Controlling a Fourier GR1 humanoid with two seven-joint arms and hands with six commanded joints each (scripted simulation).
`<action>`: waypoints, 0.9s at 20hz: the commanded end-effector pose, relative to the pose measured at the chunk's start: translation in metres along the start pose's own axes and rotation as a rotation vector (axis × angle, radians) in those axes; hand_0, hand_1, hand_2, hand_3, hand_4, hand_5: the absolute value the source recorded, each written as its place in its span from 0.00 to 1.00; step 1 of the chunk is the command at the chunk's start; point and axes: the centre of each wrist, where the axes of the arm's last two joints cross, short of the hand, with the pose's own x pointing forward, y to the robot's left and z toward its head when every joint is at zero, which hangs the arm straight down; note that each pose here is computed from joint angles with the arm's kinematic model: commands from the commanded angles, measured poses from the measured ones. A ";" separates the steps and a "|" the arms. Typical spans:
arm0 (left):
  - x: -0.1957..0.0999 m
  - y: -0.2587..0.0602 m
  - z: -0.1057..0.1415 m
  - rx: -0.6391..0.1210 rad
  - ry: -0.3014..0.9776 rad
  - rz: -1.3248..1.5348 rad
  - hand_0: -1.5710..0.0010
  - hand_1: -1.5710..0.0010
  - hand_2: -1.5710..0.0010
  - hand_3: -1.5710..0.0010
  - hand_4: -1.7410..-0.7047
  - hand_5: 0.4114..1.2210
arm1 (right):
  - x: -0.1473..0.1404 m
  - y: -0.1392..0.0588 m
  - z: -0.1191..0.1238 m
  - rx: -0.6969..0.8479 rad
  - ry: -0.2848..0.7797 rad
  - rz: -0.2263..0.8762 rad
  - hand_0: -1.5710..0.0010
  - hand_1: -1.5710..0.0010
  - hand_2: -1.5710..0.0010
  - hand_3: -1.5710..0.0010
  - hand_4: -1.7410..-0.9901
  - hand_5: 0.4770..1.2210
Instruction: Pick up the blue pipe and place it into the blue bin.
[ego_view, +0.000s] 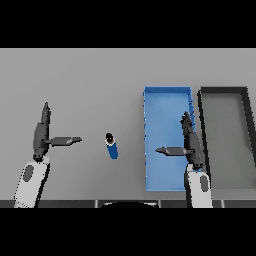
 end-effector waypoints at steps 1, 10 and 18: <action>0.000 0.000 0.000 0.001 -0.005 0.000 1.00 1.00 1.00 1.00 0.71 0.22 | 0.000 0.000 0.000 -0.001 -0.001 -0.001 1.00 1.00 1.00 1.00 0.69 0.17; -0.008 0.034 0.019 -0.272 -0.074 -0.154 1.00 1.00 1.00 1.00 0.71 0.22 | 0.009 -0.015 0.026 0.119 -0.097 0.208 1.00 1.00 1.00 1.00 0.68 0.16; -0.001 0.029 0.027 -0.475 -0.096 -0.143 1.00 1.00 1.00 1.00 0.70 0.21 | 0.015 -0.012 0.027 0.135 -0.082 0.254 1.00 1.00 1.00 1.00 0.70 0.15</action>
